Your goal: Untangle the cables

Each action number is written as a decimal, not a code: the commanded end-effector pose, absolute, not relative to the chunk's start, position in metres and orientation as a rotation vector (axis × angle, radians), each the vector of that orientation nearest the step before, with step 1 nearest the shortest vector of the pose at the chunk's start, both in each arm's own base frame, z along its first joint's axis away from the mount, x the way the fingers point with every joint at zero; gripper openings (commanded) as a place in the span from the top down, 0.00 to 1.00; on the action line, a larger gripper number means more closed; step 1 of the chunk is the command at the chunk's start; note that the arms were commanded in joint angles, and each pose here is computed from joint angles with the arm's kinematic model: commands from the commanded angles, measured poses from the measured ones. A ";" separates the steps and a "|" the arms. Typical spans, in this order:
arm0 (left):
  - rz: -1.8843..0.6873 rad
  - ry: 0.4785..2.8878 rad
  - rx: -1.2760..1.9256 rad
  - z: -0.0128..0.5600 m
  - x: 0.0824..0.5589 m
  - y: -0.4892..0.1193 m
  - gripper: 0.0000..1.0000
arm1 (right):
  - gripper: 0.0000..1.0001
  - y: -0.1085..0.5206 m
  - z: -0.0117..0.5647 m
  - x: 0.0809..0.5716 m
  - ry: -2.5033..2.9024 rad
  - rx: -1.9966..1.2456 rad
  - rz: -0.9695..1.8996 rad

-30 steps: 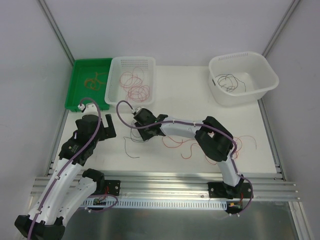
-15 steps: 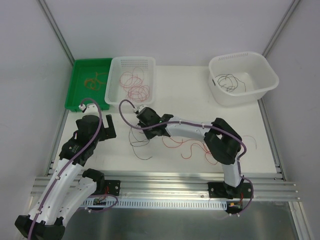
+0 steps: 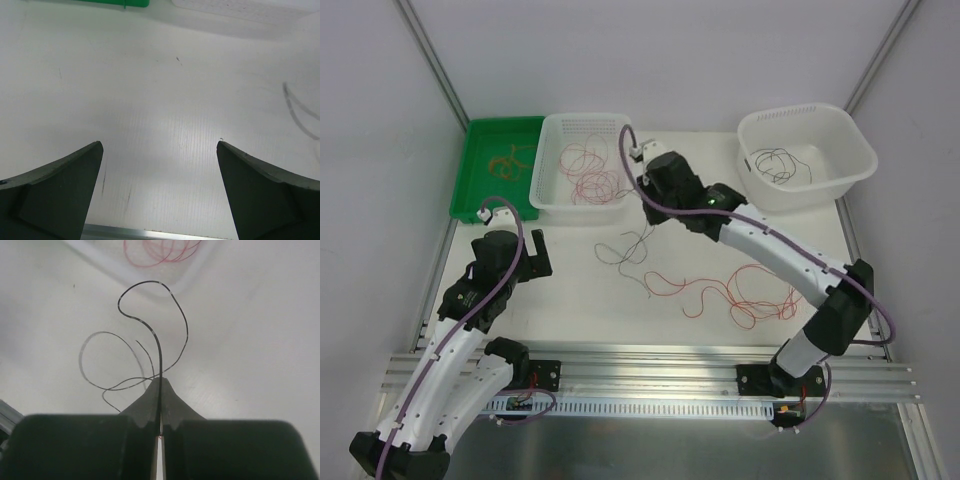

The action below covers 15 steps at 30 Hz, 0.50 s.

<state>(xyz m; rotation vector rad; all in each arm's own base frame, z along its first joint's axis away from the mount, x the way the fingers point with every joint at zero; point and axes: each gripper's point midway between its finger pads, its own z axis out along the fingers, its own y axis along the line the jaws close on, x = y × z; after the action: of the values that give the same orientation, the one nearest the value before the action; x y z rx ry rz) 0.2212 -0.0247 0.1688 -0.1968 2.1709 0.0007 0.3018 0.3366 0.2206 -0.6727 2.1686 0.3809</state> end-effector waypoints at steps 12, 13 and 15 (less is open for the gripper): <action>-0.006 2.139 -0.186 0.174 0.225 -0.024 0.01 | 0.99 0.083 0.451 0.382 1.823 -0.049 0.012; -0.006 2.139 -0.186 0.175 0.226 -0.024 0.01 | 0.99 0.072 0.452 0.388 1.813 -0.016 0.001; -0.007 2.141 -0.185 0.174 0.226 -0.025 0.01 | 0.99 0.043 0.456 0.406 1.783 0.063 -0.017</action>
<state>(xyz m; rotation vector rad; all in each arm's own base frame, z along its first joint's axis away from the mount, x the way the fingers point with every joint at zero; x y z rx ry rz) 0.2210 -0.0249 0.1697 -0.1963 2.1664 -0.0030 0.3876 0.0758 0.4552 0.0014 1.7972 0.0400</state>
